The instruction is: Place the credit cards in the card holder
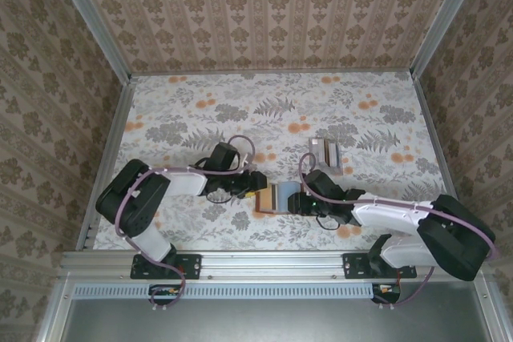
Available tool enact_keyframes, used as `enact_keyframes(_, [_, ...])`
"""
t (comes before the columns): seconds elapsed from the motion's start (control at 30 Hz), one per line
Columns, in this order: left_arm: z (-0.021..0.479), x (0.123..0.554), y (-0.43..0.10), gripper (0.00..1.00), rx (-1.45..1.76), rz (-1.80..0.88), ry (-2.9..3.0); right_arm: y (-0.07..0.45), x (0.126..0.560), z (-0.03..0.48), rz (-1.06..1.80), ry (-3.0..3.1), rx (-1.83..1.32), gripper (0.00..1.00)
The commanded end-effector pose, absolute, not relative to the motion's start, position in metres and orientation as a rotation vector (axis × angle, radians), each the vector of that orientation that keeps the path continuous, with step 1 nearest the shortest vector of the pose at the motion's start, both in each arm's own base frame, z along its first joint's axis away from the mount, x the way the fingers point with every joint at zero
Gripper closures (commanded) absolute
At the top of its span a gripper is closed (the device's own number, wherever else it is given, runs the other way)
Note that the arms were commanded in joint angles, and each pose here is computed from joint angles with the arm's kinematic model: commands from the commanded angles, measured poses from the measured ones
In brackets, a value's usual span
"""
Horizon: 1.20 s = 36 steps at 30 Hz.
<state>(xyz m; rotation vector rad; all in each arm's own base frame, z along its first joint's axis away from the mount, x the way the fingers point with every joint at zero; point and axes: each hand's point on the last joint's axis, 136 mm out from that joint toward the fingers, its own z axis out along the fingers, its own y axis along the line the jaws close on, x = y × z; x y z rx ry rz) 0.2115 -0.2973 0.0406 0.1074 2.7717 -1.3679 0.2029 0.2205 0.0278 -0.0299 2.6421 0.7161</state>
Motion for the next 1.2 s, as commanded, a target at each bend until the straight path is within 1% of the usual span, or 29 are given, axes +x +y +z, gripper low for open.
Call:
enact_keyframes(0.0, [0.035, 0.202, -0.283, 0.58, 0.124, -1.305, 2.804, 0.227, 0.201, 0.026, 0.751, 2.65, -0.047, 0.61])
enact_keyframes(0.03, [0.035, 0.2, -0.282, 0.64, 0.13, -1.299, 2.81, 0.227, 0.201, 0.026, 0.744, 2.649, -0.047, 0.63])
enact_keyframes(0.1, [0.032, 0.198, -0.28, 0.71, 0.129, -1.292, 2.822, 0.224, 0.203, 0.028, 0.719, 2.648, -0.047, 0.64])
enact_keyframes(0.23, [0.025, 0.198, -0.275, 0.81, 0.12, -1.23, 2.82, 0.221, 0.203, 0.034, 0.707, 2.639, -0.05, 0.64])
enact_keyframes(0.33, [0.026, 0.197, -0.275, 0.85, 0.124, -1.228, 2.822, 0.213, 0.202, 0.035, 0.661, 2.64, -0.041, 0.6])
enact_keyframes(0.47, [0.024, 0.196, -0.274, 0.86, 0.124, -1.207, 2.826, 0.208, 0.201, 0.042, 0.653, 2.623, -0.034, 0.57])
enact_keyframes(0.7, [0.023, 0.196, -0.276, 0.86, 0.126, -1.206, 2.833, 0.227, 0.199, 0.05, 0.78, 2.586, -0.118, 0.6])
enact_keyframes(0.8, [0.022, 0.196, -0.278, 0.86, 0.13, -1.203, 2.841, 0.228, 0.202, 0.046, 0.762, 2.596, -0.117, 0.61])
enact_keyframes(0.97, [0.018, 0.194, -0.277, 0.87, 0.13, -1.193, 2.85, 0.228, 0.206, 0.039, 0.729, 2.609, -0.144, 0.59])
enact_keyframes(1.07, [0.018, 0.193, -0.277, 0.87, 0.129, -1.199, 2.851, 0.23, 0.207, 0.038, 0.754, 2.612, -0.141, 0.61])
enact_keyframes(1.17, [0.017, 0.193, -0.277, 0.87, 0.126, -1.196, 2.852, 0.233, 0.206, 0.038, 0.783, 2.606, -0.142, 0.68])
